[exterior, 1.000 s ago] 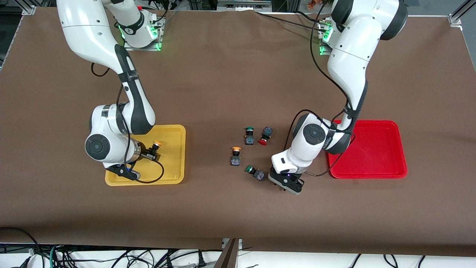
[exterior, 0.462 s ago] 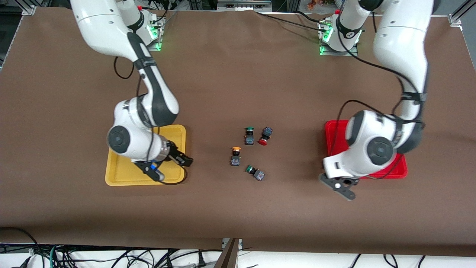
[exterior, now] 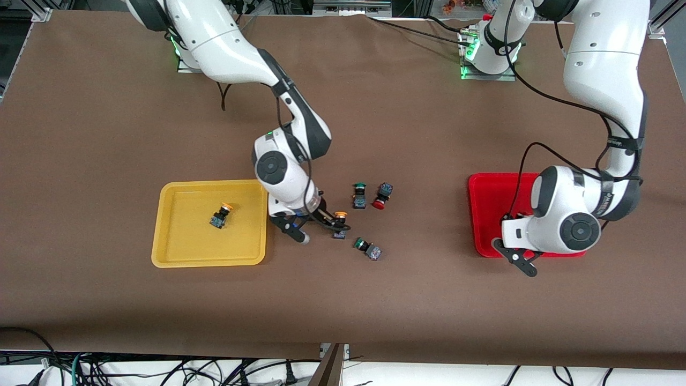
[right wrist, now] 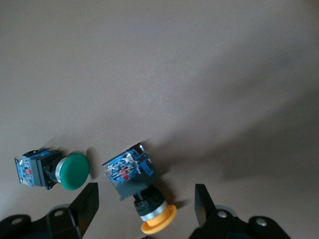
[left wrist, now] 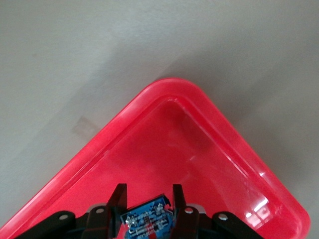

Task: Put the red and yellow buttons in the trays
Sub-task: 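Place the red button in the red tray while the right gripper grasps another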

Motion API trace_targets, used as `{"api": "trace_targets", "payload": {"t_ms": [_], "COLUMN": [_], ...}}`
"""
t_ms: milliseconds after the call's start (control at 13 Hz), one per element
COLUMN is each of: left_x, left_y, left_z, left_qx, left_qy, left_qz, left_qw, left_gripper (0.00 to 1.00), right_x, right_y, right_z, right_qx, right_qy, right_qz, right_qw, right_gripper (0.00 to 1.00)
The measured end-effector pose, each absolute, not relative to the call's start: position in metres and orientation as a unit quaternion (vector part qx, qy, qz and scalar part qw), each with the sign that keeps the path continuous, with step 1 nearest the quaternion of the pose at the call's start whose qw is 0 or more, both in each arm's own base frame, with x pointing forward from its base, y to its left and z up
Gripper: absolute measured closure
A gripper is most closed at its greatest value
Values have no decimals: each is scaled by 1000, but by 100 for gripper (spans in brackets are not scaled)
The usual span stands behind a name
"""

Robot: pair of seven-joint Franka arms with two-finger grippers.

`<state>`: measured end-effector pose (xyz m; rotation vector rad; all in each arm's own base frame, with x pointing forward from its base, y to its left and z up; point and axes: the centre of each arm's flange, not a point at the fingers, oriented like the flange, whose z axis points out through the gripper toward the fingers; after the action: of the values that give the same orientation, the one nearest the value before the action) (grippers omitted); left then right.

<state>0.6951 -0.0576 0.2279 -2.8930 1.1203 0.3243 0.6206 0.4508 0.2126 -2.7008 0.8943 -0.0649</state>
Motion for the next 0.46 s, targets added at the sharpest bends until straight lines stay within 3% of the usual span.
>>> {"api": "trace_targets", "payload": {"t_ms": [154, 462], "left_x": [696, 700], "left_y": [-59, -70], "left_z": [228, 259], "left_qx": [-927, -926], "left_qy": [361, 368], "left_qz": [100, 76], "left_qw": [12, 16], "left_gripper": [54, 13], "right_x": [621, 608], "right_y": [458, 475], "right_z": [208, 180], "right_qx": [-940, -939], "right_qy": [306, 303], "right_qz": [-29, -52], "right_qw": [148, 157], "right_gripper": [14, 14]}}
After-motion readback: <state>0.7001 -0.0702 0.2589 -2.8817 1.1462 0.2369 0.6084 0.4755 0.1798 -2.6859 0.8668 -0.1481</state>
